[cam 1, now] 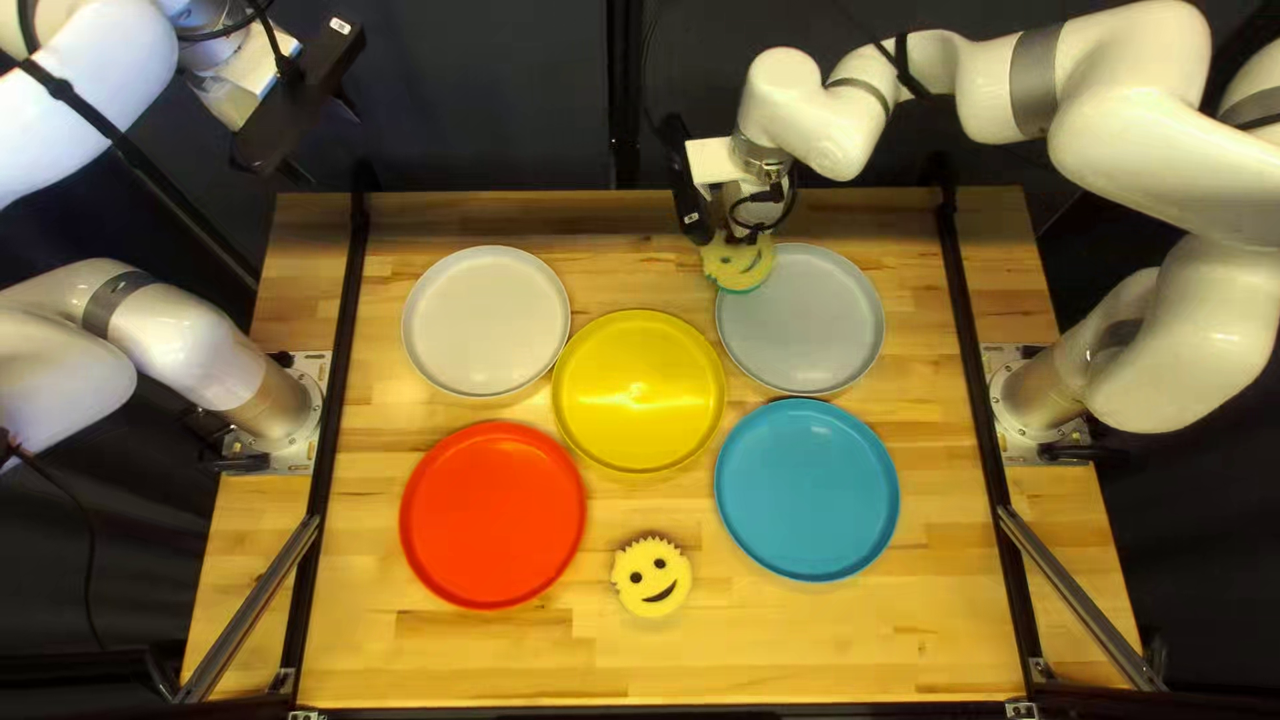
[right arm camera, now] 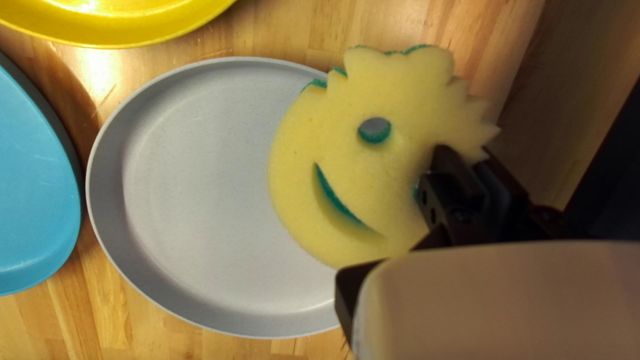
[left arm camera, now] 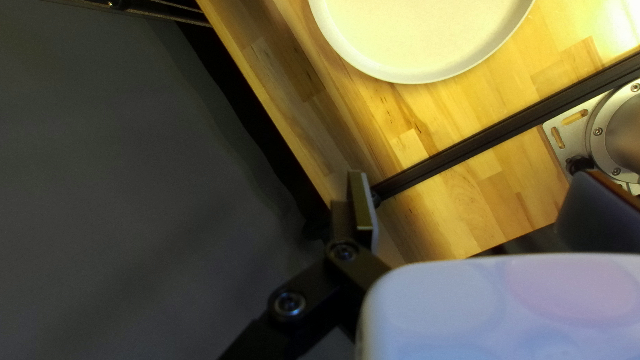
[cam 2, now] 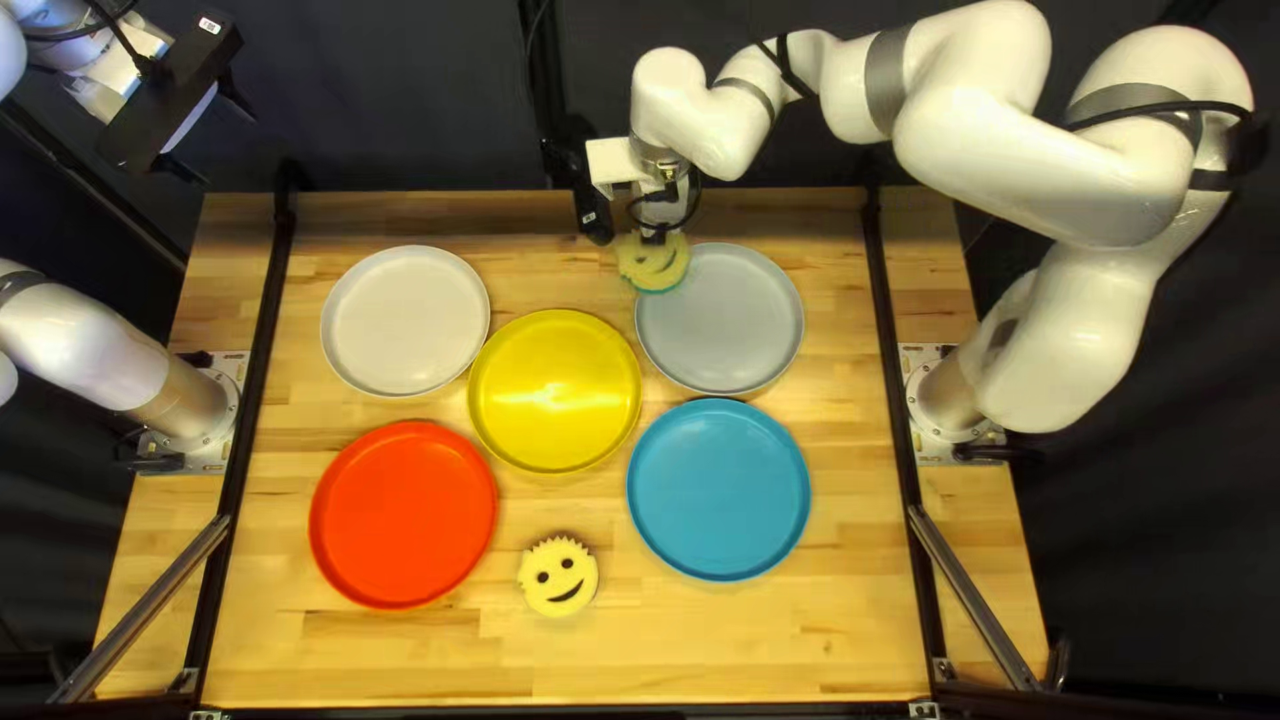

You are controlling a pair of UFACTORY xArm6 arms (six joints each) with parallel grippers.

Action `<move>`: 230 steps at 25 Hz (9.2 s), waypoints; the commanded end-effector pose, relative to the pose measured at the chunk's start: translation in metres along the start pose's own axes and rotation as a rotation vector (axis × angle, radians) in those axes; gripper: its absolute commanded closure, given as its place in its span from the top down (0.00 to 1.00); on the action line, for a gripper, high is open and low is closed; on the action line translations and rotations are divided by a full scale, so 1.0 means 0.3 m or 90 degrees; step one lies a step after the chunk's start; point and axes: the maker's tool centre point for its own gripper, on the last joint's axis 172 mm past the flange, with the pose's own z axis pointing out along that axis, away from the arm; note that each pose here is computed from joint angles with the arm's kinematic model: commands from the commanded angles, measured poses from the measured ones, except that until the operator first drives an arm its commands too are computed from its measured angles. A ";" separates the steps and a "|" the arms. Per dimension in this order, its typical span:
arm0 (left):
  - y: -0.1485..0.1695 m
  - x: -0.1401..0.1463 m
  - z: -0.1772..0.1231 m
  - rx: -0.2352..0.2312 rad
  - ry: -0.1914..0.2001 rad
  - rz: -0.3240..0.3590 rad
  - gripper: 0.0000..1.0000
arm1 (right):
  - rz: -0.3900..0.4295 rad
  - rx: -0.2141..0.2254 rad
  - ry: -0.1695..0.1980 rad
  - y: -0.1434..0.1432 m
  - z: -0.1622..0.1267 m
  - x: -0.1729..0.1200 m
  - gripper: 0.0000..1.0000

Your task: Pick up sponge and scrub the plate

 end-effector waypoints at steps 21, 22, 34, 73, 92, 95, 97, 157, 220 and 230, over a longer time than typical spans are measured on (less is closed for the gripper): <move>0.000 0.000 0.000 0.000 0.000 0.000 1.00 | -0.030 -0.054 -0.030 -0.306 0.149 -0.113 0.00; 0.000 0.000 0.000 0.000 0.000 0.000 1.00 | -0.031 -0.055 -0.031 -0.311 0.152 -0.110 0.00; 0.000 0.000 0.000 0.000 0.000 0.000 1.00 | -0.018 -0.044 -0.045 -0.148 0.199 -0.163 0.00; 0.000 0.000 0.000 0.000 0.000 0.000 1.00 | -0.041 -0.067 -0.023 -0.220 0.200 -0.319 0.00; 0.000 0.000 0.000 0.000 0.000 0.000 1.00 | -0.068 -0.078 0.020 -0.180 0.185 -0.370 0.00; 0.000 0.000 0.000 0.000 0.000 0.000 1.00 | -0.084 -0.081 0.029 -0.232 0.178 -0.377 0.00; 0.000 0.000 0.000 0.000 0.000 0.000 1.00 | -0.090 -0.081 0.033 -0.256 0.175 -0.386 0.00; 0.000 0.000 0.000 0.000 0.000 0.000 1.00 | -0.179 -0.078 0.037 -0.227 0.193 -0.410 0.00; 0.000 0.000 0.000 0.000 0.000 0.000 1.00 | -0.047 -0.051 -0.053 -0.061 0.195 -0.301 0.00; 0.000 0.000 0.000 0.000 0.000 0.000 1.00 | -0.066 -0.054 -0.043 -0.130 0.201 -0.228 0.00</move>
